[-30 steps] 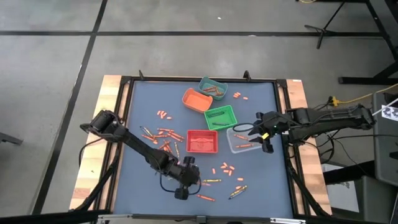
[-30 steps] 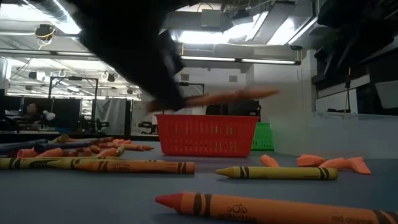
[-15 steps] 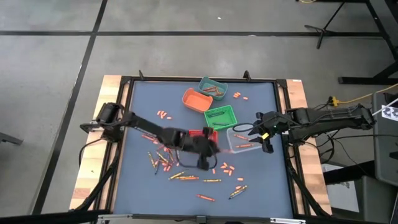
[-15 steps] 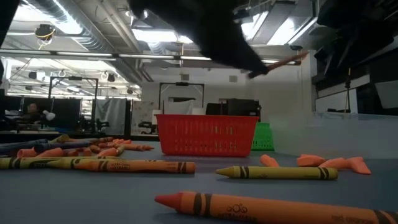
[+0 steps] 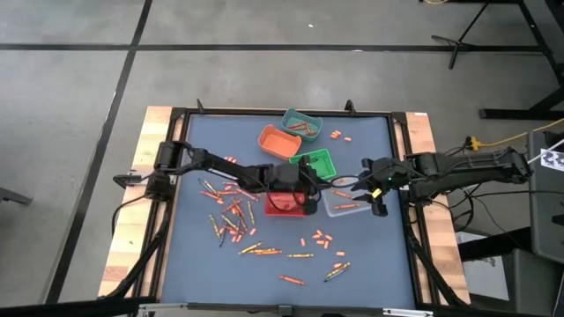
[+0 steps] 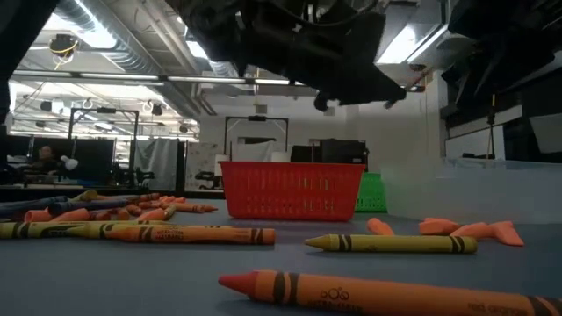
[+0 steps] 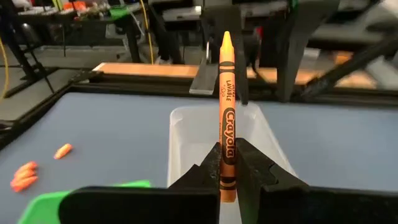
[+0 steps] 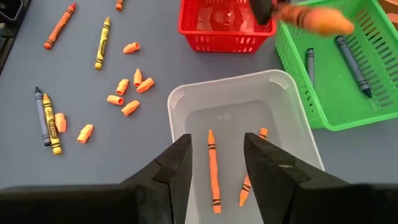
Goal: Sort crayons
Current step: Put the light orange crayon into the transparent bin
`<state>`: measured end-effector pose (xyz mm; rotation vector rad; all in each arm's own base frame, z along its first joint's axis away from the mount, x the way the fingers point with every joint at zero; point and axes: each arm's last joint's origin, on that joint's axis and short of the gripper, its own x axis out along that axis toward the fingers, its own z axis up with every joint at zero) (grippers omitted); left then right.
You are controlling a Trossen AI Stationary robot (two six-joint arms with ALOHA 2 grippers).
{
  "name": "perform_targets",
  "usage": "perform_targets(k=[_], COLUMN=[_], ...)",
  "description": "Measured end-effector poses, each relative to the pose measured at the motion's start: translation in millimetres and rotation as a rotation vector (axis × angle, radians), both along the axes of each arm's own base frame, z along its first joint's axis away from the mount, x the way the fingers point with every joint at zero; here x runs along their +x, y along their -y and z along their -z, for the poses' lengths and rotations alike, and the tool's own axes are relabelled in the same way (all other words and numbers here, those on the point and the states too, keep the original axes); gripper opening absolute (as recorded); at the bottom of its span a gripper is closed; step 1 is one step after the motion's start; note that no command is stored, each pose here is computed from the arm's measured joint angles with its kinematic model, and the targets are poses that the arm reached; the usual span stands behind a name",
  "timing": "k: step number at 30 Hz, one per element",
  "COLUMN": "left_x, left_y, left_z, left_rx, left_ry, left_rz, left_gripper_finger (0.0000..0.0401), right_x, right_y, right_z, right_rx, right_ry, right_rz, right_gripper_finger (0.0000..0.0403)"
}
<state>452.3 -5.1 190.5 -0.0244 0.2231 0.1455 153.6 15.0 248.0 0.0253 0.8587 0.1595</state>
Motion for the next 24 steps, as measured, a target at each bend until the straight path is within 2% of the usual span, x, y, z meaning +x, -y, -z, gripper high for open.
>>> perform_targets(k=[6, 11, 18, 24], left_x=[8, 11, 12, 12], left_y=[6, 9, 7, 6], left_z=[25, 40, 40, 40], left_rx=[-0.006, -0.006, -0.004, -0.004], left_ry=[0.037, 0.034, 0.037, 0.042], left_rz=[0.013, 0.018, 0.008, 0.004], left_gripper_finger=[0.0008, 0.0008, 0.0012, 0.0041], right_x=[0, -1, 0, 4], right_y=[-2, -4, -7, -8], right_z=[0, -1, -3, -6], right_rx=[0.042, 0.120, 0.240, 0.285], right_ry=[-0.003, -0.008, -0.005, 0.022], right_rz=[-0.037, -0.102, -0.124, -0.081], right_gripper_finger=[0.0145, 0.0145, 0.0145, 0.0145])
